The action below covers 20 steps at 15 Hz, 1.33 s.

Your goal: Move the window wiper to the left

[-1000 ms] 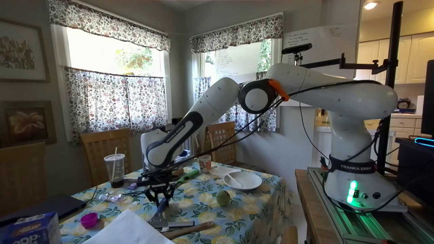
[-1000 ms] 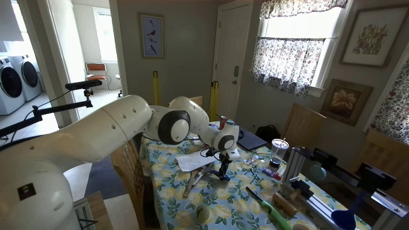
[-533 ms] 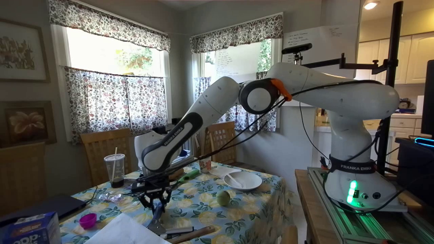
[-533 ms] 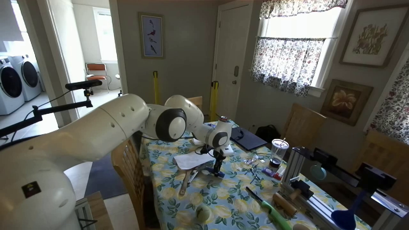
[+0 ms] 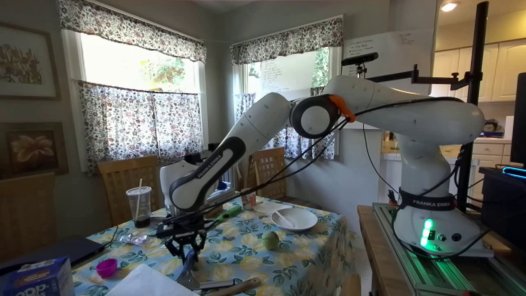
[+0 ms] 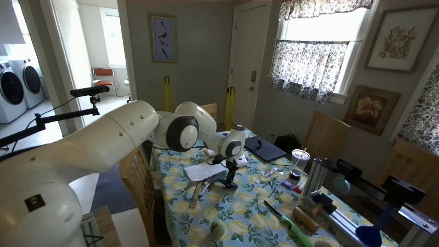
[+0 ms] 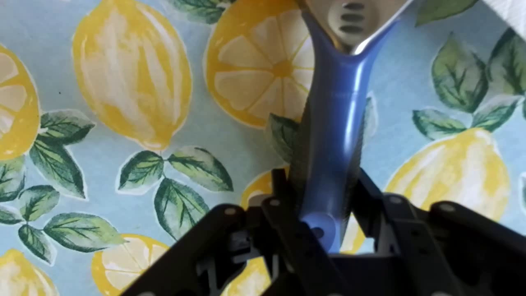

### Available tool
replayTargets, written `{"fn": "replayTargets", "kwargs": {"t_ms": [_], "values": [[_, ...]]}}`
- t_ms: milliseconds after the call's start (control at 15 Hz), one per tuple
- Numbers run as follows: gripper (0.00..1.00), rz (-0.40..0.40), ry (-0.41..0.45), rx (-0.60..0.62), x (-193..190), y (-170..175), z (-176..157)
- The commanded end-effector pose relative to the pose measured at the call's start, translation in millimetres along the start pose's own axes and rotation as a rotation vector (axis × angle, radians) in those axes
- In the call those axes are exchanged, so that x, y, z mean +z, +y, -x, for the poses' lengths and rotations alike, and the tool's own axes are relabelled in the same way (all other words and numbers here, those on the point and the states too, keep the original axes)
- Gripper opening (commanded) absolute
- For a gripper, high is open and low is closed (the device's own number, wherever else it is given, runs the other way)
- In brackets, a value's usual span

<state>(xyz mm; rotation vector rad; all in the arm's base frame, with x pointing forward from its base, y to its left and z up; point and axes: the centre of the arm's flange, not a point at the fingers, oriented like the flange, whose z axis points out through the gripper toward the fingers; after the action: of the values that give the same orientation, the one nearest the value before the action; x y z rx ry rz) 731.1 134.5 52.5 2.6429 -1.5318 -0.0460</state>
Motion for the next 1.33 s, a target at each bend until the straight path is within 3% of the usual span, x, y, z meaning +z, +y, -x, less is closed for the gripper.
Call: {"fn": "replayTargets", "kwargs": {"t_ms": [0, 600, 1267], "values": [[0.16, 0.034, 0.031, 0.016, -3, 10, -13], [0.16, 0.043, 0.039, 0.170, -12, 56, -105], [0.16, -0.053, -0.028, 0.341, -63, 79, -182]]}}
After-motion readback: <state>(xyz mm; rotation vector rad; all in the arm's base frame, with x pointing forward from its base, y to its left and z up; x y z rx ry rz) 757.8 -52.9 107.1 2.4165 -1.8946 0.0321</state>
